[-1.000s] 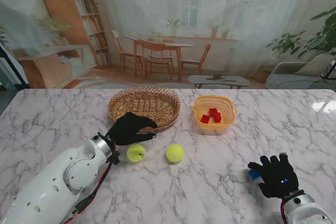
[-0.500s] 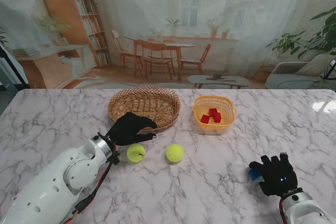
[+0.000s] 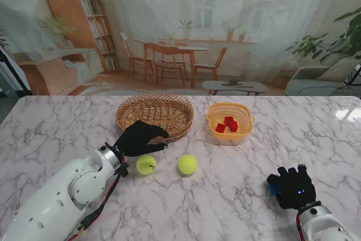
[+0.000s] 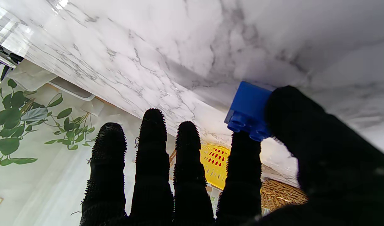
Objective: Sort the blocks and the balls into two baskets
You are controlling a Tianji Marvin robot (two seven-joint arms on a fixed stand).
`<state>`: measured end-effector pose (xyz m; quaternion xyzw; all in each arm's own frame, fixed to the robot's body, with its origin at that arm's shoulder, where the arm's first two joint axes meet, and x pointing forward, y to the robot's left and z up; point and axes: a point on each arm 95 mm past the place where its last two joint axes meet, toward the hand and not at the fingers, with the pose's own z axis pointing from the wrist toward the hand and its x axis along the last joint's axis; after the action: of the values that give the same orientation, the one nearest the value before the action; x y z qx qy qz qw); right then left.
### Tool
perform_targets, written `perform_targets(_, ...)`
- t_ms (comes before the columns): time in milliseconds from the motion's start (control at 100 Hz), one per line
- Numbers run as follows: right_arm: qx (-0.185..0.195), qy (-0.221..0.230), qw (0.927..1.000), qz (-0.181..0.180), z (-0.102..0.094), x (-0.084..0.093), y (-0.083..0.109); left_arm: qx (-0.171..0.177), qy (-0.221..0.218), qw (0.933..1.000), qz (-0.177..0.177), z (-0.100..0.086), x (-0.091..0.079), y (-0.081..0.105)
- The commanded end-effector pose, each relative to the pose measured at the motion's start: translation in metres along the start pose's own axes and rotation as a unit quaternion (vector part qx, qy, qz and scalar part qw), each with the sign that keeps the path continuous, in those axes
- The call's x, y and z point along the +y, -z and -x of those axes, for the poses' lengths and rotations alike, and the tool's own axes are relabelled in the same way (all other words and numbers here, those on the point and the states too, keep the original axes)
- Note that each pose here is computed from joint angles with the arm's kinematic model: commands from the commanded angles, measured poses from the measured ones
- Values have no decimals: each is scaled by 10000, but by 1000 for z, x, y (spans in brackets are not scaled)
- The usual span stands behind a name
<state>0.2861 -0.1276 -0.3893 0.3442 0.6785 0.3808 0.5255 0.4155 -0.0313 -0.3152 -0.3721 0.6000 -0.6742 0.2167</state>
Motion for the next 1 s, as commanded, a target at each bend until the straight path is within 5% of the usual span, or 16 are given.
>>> perform_targets(0, -19, -15, 10000, -80, -2, -8, 3, 17, -4, 10000, 74, -1, 2, 0)
perform_targets(990, -181, -251, 9989, 346, -4, -8, 0, 24, 8, 10000, 90, -2, 2, -1)
